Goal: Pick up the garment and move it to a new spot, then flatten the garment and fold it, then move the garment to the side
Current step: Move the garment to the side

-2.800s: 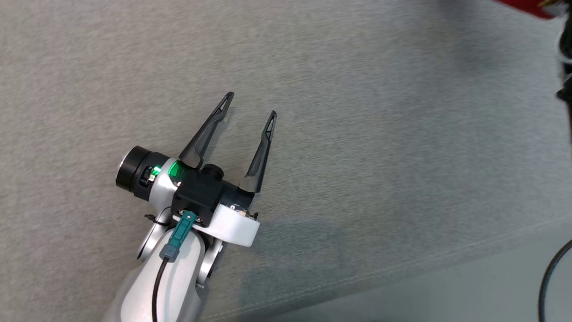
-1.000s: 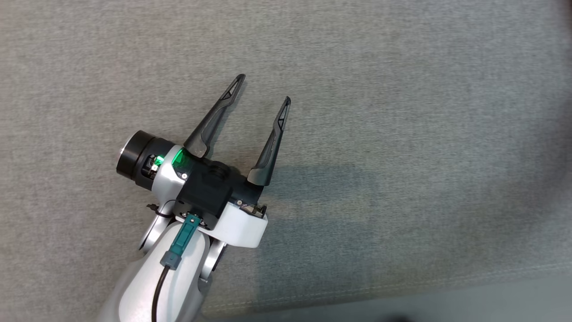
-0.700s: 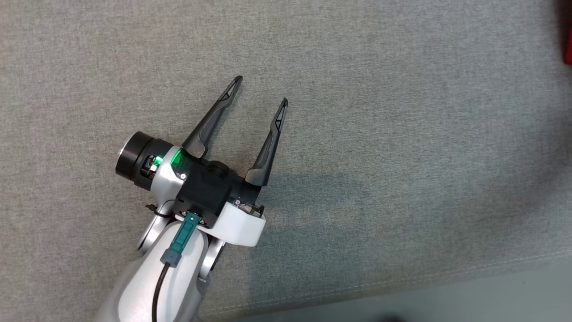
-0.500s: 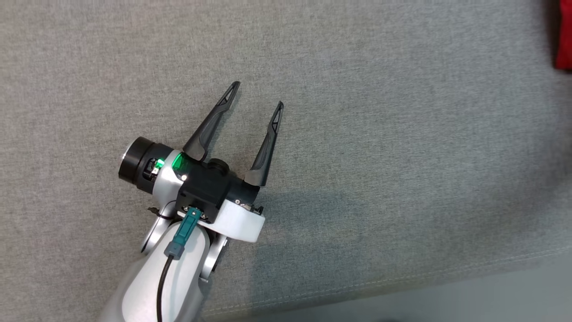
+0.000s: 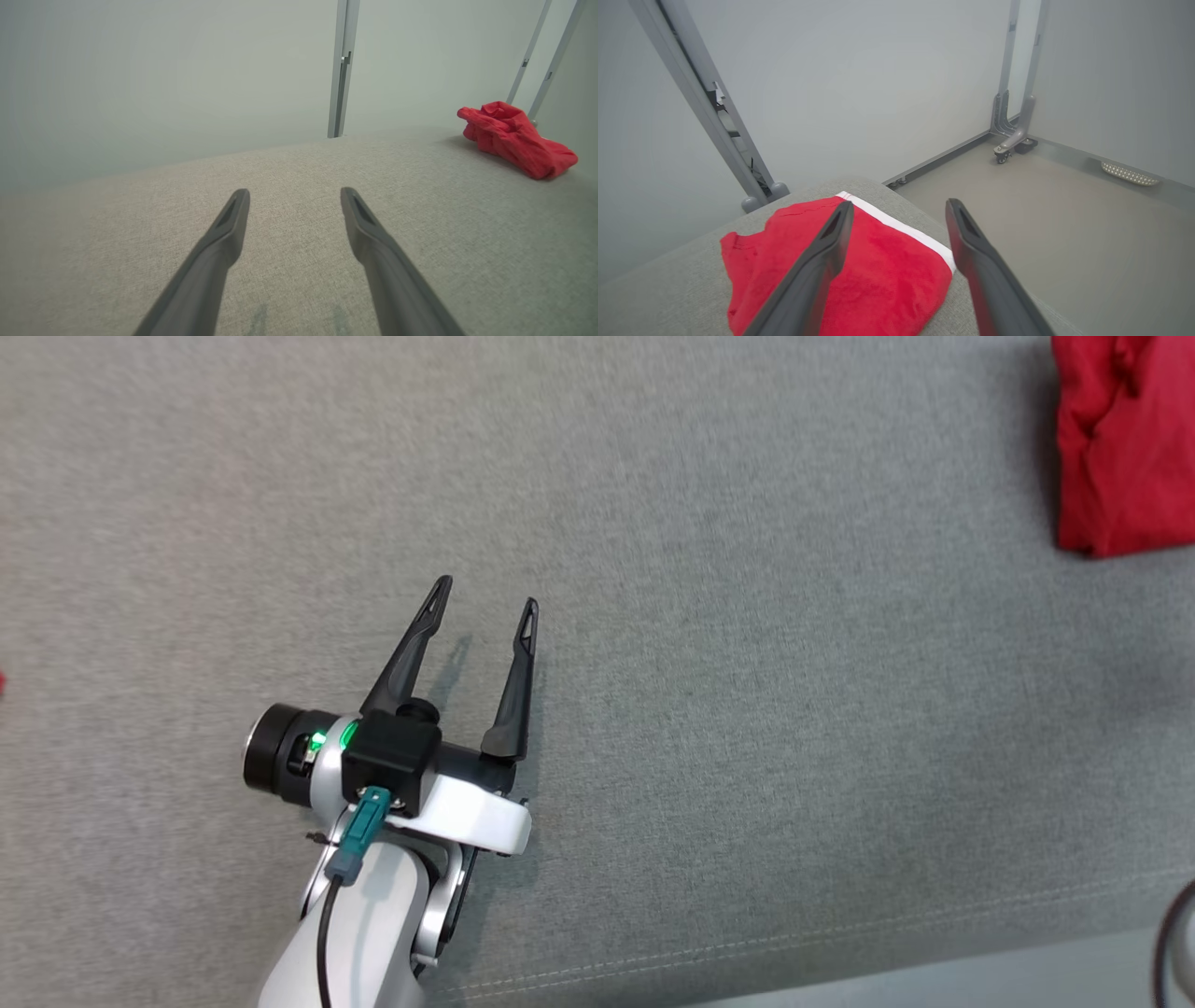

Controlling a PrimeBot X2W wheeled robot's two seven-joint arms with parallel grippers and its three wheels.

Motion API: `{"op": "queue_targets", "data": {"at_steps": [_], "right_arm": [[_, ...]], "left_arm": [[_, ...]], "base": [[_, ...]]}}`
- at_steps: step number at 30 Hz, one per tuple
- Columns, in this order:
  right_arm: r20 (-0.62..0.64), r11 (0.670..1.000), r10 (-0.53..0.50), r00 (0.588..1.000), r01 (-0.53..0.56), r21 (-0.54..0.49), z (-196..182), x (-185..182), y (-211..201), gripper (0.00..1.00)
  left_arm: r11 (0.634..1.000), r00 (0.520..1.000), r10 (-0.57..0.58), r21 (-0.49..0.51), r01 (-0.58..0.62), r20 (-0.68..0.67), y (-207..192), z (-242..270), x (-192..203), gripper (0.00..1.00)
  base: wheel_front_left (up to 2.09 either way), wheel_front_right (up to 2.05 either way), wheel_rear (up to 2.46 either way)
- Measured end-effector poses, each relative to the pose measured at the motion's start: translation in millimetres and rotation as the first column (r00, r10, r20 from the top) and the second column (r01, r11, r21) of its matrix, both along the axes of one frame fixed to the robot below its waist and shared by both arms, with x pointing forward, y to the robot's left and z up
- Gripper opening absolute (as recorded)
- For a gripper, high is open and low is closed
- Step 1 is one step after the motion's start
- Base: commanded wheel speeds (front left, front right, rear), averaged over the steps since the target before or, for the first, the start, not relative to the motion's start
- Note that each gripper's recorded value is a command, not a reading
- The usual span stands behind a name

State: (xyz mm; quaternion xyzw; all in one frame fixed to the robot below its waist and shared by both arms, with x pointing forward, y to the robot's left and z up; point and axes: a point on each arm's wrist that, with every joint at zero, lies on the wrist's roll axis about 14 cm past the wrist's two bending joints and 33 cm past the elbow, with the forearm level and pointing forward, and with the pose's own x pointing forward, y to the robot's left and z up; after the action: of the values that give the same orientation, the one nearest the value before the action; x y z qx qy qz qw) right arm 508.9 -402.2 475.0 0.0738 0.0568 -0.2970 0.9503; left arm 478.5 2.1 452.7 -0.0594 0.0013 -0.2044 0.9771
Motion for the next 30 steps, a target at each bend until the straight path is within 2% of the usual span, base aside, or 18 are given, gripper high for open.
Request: {"op": "queue_targets", "data": {"at_steps": [3,9,14,18,23,27,30], "right_arm": [[0.059,0.995,0.094,0.994,-0.092,-0.035,26.1,13.6,28.8,1.00],[0.106,0.962,0.272,0.956,-0.267,-0.063,35.9,11.8,88.5,1.00],[0.158,0.907,0.421,0.893,-0.416,-0.064,41.0,4.8,145.7,1.00],[0.189,0.850,0.526,0.829,-0.520,-0.087,48.3,-8.8,185.3,1.00],[0.229,0.787,0.617,0.753,-0.601,-0.143,66.3,-30.7,219.0,1.00],[0.269,0.758,0.652,0.709,-0.626,-0.185,81.2,-51.6,234.5,1.00],[0.307,0.749,0.660,0.685,-0.631,-0.202,91.6,-67.4,243.2,1.00]], "left_arm": [[0.999,0.999,0.049,-0.024,-0.048,0.018,12.4,17.6,-5.9,1.00],[0.989,0.988,0.146,-0.038,-0.144,0.047,44.7,42.4,-24.8,1.00],[0.973,0.968,0.230,-0.041,-0.226,0.097,74.2,65.8,-39.1,1.00],[0.959,0.952,0.283,-0.048,-0.279,0.113,93.5,76.4,-55.4,1.00],[0.940,0.932,0.340,-0.065,-0.335,0.121,114.1,84.7,-78.3,1.00],[0.925,0.917,0.378,-0.083,-0.370,0.130,127.0,90.8,-95.6,1.00],[0.922,0.909,0.386,-0.098,-0.375,0.156,131.5,100.2,-105.8,1.00]], "base": [[0.00,0.00,0.00],[0.00,0.00,0.00],[0.00,0.00,0.00],[0.00,0.00,0.00],[0.00,0.00,0.00],[0.00,0.00,0.00],[0.00,0.00,0.00]]}}
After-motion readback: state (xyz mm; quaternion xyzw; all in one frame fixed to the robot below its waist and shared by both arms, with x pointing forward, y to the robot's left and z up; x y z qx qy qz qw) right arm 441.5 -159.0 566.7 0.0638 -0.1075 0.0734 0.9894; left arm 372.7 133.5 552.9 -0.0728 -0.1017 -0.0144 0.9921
